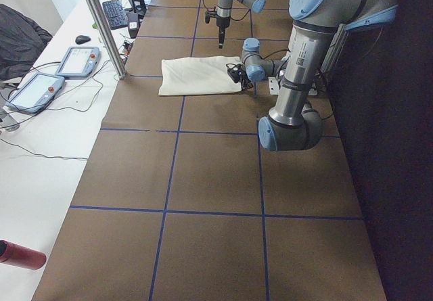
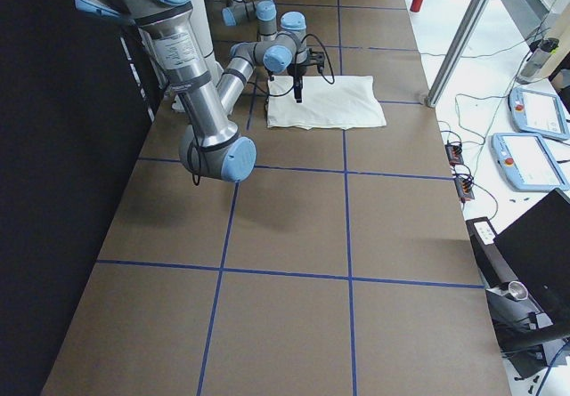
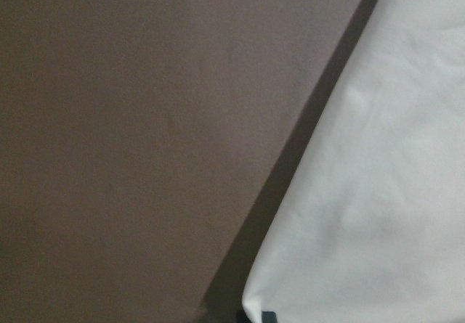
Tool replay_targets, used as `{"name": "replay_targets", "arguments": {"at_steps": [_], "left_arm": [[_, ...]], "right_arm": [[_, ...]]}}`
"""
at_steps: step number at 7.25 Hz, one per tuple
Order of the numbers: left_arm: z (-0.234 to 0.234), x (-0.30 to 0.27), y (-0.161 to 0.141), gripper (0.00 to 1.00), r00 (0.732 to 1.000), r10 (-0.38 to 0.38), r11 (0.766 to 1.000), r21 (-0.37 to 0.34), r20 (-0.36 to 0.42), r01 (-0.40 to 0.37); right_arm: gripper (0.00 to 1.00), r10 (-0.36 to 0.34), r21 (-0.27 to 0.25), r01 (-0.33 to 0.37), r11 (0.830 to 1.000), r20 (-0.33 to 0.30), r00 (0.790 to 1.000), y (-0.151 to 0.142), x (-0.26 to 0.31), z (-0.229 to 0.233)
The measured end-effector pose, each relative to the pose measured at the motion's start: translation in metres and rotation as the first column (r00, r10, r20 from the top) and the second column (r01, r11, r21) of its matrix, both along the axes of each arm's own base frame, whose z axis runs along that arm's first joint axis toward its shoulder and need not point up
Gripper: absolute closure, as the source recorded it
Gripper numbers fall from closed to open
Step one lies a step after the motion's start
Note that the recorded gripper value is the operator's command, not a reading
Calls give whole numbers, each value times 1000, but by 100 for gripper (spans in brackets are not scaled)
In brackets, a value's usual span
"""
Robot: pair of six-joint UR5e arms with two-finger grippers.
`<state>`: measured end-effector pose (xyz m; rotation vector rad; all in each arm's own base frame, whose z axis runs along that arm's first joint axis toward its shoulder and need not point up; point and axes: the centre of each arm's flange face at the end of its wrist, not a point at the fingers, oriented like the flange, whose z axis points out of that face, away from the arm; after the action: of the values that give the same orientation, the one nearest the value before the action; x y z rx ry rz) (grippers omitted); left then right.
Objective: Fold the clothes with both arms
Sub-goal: 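Lower the left gripper to the shirt corner nearest the robot, then move the right gripper to the other shirt corner nearest the robot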
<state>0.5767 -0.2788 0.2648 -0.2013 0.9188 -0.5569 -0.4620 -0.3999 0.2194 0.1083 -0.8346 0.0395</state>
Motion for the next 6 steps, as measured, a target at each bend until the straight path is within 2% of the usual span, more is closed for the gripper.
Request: {"name": "replay_targets", "arguments": {"at_steps": [3,4,5,6], "left_arm": [[-6,-5,4,100,1000,29,999,34,-10,-29],[-11,-9,4,100,999,51,997,67,-15,-50],[-13,-11,4,100,998,65,994,86,-16,-64],[-14,-12,4,100,997,72,993,95,-16,-70]], "right_arm": [[0,8,-15,-8,1000,-1,1000,1,0,2],[0,40,-61,-40,997,6,999,6,-5,2],[0,89,-132,-86,988,19,996,17,-14,1],[0,143,-214,-133,968,34,989,34,-28,4]]}}
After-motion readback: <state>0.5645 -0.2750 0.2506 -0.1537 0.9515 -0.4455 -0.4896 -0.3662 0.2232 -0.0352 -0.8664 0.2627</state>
